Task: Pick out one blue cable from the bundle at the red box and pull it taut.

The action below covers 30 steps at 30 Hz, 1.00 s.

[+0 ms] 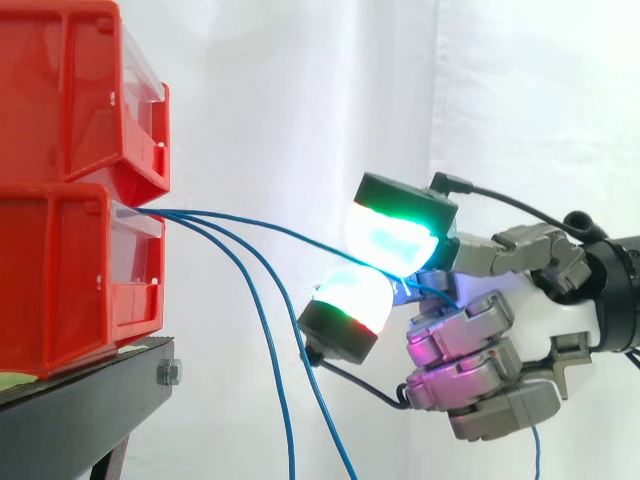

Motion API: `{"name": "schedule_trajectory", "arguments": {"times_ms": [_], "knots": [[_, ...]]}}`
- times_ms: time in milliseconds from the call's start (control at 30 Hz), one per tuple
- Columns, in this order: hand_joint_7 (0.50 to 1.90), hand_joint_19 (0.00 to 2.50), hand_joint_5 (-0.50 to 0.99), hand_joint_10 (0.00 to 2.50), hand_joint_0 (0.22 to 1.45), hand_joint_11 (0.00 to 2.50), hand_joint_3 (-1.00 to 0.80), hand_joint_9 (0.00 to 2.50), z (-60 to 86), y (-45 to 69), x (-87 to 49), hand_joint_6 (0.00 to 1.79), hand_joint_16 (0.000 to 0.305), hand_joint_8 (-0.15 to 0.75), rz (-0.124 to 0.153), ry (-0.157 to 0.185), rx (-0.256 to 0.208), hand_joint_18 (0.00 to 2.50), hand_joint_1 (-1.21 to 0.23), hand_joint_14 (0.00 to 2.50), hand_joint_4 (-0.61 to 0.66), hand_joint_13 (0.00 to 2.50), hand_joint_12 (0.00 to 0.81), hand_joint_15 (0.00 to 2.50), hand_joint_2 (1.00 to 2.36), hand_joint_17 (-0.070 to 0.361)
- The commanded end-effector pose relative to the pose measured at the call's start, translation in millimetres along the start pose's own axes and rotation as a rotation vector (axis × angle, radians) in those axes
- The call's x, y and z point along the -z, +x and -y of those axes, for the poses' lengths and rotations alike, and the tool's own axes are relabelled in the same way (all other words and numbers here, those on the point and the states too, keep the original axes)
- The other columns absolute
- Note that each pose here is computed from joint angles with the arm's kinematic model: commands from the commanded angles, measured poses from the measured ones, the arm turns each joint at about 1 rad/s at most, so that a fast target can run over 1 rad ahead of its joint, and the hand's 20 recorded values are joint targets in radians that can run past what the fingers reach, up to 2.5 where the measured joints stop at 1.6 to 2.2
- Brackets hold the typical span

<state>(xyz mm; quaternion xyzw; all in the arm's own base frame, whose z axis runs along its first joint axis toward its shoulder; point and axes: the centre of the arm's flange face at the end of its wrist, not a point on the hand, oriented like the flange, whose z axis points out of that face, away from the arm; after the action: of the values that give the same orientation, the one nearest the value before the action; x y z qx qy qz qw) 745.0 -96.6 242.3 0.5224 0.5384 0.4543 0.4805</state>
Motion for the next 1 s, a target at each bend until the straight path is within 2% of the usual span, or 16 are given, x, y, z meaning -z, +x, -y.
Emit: {"name": "schedule_trajectory", "arguments": {"times_ms": [0, 267, 400, 433, 467, 667, 733, 833, 867, 967], "knots": [[1.08, 2.20, -0.21, 2.50, 0.76, 1.53, -0.30, 1.16, -1.0, 1.3, 1.7, 0.95, 0.042, 0.296, 0.000, 0.010, 0.002, 1.41, -0.71, 2.50, -0.14, 0.81, 0.375, 1.52, 1.02, 0.094], [1.08, 2.20, -0.21, 2.50, 0.76, 1.55, -0.30, 1.16, -0.1, 1.8, 2.6, 0.95, 0.043, 0.289, -0.005, 0.019, 0.007, 1.41, -0.71, 2.50, -0.14, 0.81, 0.372, 1.52, 1.02, 0.096], [1.08, 2.18, -0.21, 2.50, 0.76, 1.54, -0.30, 1.16, -0.6, 2.0, 0.7, 0.95, 0.042, 0.290, -0.006, 0.004, 0.006, 1.41, -0.71, 2.50, -0.14, 0.81, 0.371, 1.52, 1.02, 0.095], [1.09, 2.18, -0.21, 2.50, 0.76, 1.55, -0.30, 1.16, -2.8, 1.8, -1.9, 0.95, 0.042, 0.289, -0.002, -0.023, 0.006, 1.41, -0.71, 2.50, -0.14, 0.81, 0.371, 1.52, 1.02, 0.094], [1.09, 2.19, -0.20, 2.50, 0.76, 1.55, -0.30, 1.16, -4.5, 1.9, -3.1, 0.95, 0.042, 0.289, -0.002, -0.034, 0.005, 1.41, -0.71, 2.50, -0.14, 0.81, 0.371, 1.52, 1.02, 0.094], [1.09, 2.19, -0.20, 2.50, 0.76, 1.54, -0.30, 1.17, -5.8, 1.7, -3.0, 0.95, 0.042, 0.296, 0.000, -0.037, 0.005, 1.40, -0.72, 2.50, -0.14, 0.81, 0.369, 1.50, 1.02, 0.095], [1.09, 2.19, -0.20, 2.50, 0.76, 1.54, -0.30, 1.17, -3.9, 1.6, -1.7, 0.95, 0.042, 0.298, -0.001, -0.025, 0.010, 1.40, -0.71, 2.50, -0.14, 0.81, 0.372, 1.53, 1.02, 0.095], [1.09, 2.19, -0.20, 2.50, 0.76, 1.55, -0.30, 1.16, 1.6, 0.4, 5.9, 0.95, 0.042, 0.291, -0.006, 0.045, 0.058, 1.40, -0.71, 2.50, -0.15, 0.82, 0.370, 1.51, 1.02, 0.095], [1.09, 2.19, -0.20, 2.50, 0.76, 1.54, -0.30, 1.17, 4.0, -1.9, 10.3, 0.95, 0.042, 0.296, -0.007, 0.080, 0.071, 1.40, -0.72, 2.50, -0.14, 0.82, 0.371, 1.53, 1.02, 0.095], [1.09, 2.21, -0.20, 2.50, 0.76, 1.55, -0.30, 1.16, 0.4, -4.5, 17.0, 0.95, 0.042, 0.291, -0.008, 0.113, 0.080, 1.39, -0.72, 2.50, -0.15, 0.82, 0.370, 1.51, 1.02, 0.095]]}}
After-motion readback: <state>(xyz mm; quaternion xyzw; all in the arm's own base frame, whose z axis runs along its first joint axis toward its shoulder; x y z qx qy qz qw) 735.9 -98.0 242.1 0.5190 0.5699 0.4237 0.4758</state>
